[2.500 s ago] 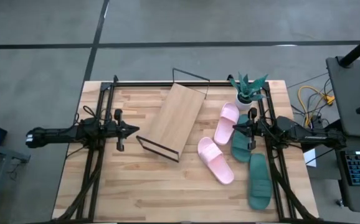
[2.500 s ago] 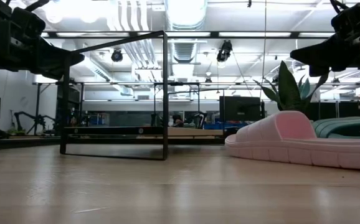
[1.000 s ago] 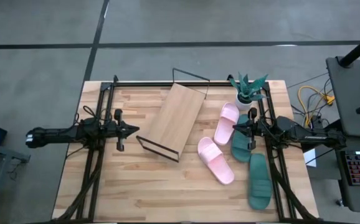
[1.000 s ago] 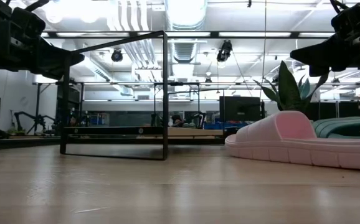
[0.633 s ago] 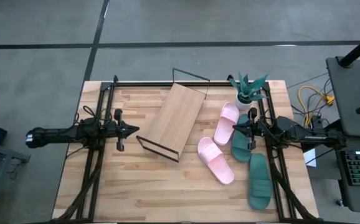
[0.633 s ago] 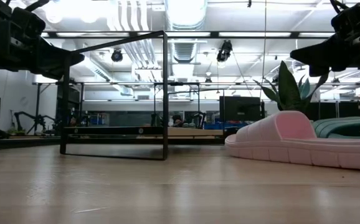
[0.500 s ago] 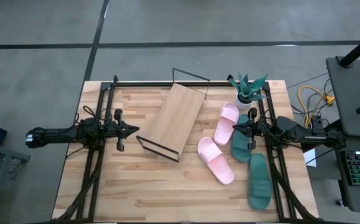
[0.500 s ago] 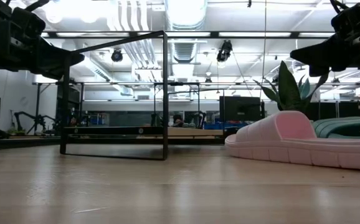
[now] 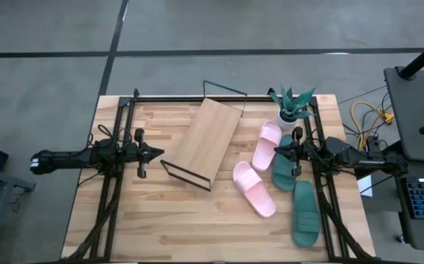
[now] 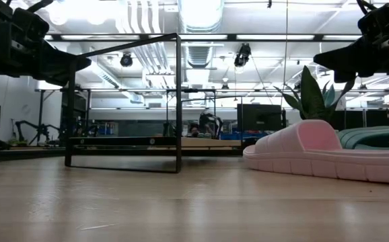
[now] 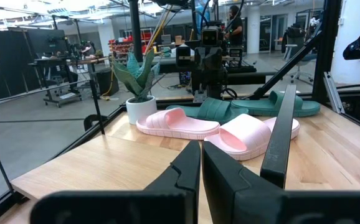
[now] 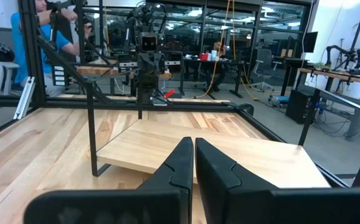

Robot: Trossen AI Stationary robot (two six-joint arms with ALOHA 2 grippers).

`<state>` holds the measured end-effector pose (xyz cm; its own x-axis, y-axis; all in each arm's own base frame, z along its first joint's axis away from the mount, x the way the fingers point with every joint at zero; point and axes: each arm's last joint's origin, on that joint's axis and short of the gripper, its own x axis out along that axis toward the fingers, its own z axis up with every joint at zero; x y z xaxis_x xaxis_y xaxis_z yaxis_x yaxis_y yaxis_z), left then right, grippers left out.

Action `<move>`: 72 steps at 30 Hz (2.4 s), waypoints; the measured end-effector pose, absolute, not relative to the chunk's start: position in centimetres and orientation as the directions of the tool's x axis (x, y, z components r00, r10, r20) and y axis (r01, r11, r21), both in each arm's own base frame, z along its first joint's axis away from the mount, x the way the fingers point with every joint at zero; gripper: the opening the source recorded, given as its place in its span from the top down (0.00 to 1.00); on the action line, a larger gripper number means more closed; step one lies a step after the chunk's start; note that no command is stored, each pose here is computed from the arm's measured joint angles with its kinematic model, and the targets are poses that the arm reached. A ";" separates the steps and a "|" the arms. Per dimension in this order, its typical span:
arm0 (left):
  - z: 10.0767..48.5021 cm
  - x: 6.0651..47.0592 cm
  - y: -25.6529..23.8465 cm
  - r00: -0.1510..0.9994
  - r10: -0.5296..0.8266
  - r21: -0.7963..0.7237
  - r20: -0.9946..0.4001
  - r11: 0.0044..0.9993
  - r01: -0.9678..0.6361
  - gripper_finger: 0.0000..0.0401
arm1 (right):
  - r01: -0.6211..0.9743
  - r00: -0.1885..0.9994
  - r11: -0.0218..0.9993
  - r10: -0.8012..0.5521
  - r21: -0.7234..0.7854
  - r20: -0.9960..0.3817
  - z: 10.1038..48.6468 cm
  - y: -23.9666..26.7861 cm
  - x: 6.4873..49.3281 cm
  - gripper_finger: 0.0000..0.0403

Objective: Pick and place slides into the shelf

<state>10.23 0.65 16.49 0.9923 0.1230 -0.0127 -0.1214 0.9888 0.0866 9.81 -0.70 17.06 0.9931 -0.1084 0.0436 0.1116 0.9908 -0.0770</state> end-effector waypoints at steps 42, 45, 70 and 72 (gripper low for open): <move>17.1 10.2 0.6 0.991 0.123 0.081 0.054 0.989 -0.127 1.00 | 0.115 0.990 0.990 -0.108 -0.079 0.087 17.5 -0.7 9.8 0.98; 17.6 10.2 0.6 0.988 0.118 0.077 0.101 0.989 -0.126 1.00 | 0.124 0.987 0.983 -0.108 -0.134 0.115 17.7 -0.7 9.8 0.98; 20.6 10.5 0.7 0.936 0.146 0.194 0.320 0.957 -0.216 0.51 | 0.254 0.967 0.934 -0.252 -0.251 0.042 23.0 -1.1 11.1 0.47; 20.9 10.6 0.7 0.925 0.146 0.188 0.351 0.957 -0.222 0.46 | 0.239 0.967 0.934 -0.253 -0.264 -0.018 23.9 -1.2 11.7 0.45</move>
